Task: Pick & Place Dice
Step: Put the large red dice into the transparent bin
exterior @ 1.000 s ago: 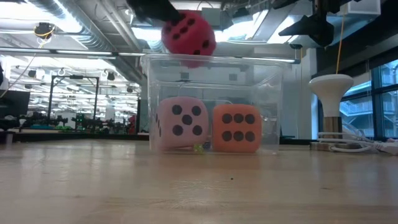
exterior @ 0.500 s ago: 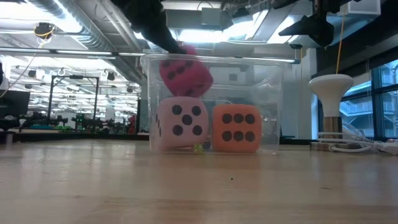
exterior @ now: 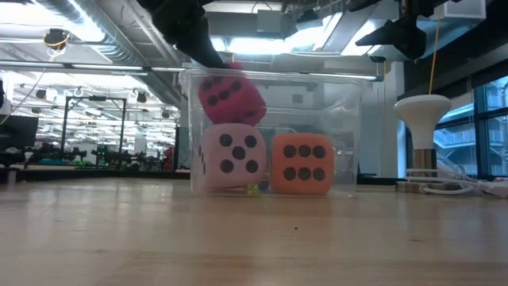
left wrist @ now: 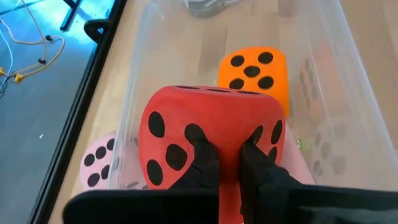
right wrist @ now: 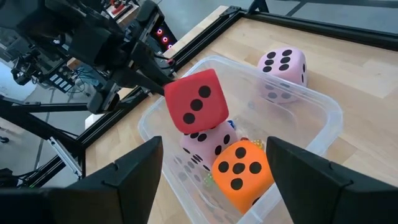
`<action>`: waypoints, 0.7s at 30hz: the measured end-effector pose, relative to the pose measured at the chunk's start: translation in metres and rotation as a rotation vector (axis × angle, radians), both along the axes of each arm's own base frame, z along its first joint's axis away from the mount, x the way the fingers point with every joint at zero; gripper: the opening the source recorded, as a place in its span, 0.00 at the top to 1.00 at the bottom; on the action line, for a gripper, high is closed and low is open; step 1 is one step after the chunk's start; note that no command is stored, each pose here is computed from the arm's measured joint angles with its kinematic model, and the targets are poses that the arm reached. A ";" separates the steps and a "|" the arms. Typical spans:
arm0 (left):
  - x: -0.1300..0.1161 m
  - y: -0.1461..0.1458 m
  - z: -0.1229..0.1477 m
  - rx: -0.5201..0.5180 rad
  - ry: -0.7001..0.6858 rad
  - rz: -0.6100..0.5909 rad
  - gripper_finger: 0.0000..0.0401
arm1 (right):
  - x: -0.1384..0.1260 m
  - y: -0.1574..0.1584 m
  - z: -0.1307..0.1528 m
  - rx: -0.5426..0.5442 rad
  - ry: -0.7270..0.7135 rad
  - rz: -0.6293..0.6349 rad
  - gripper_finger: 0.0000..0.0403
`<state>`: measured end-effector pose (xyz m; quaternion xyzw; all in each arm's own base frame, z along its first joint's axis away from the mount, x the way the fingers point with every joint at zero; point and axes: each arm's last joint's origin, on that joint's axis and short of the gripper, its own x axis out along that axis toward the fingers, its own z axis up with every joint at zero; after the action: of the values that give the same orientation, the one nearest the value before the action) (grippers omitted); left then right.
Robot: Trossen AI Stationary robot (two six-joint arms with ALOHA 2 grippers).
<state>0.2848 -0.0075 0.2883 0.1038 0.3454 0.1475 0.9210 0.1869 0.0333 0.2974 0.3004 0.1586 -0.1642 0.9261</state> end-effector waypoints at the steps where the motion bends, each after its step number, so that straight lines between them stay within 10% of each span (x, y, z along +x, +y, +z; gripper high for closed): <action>1: -0.001 0.000 -0.001 0.001 0.009 0.000 1.00 | 0.000 0.000 0.000 0.000 0.000 -0.001 0.29; 21: -0.001 0.000 -0.004 -0.037 0.024 0.021 0.96 | 0.000 0.000 0.000 -0.014 0.002 -0.004 0.29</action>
<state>0.2840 -0.0077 0.2842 0.0847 0.3603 0.1494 0.9169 0.1868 0.0330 0.2974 0.2941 0.1578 -0.1676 0.9276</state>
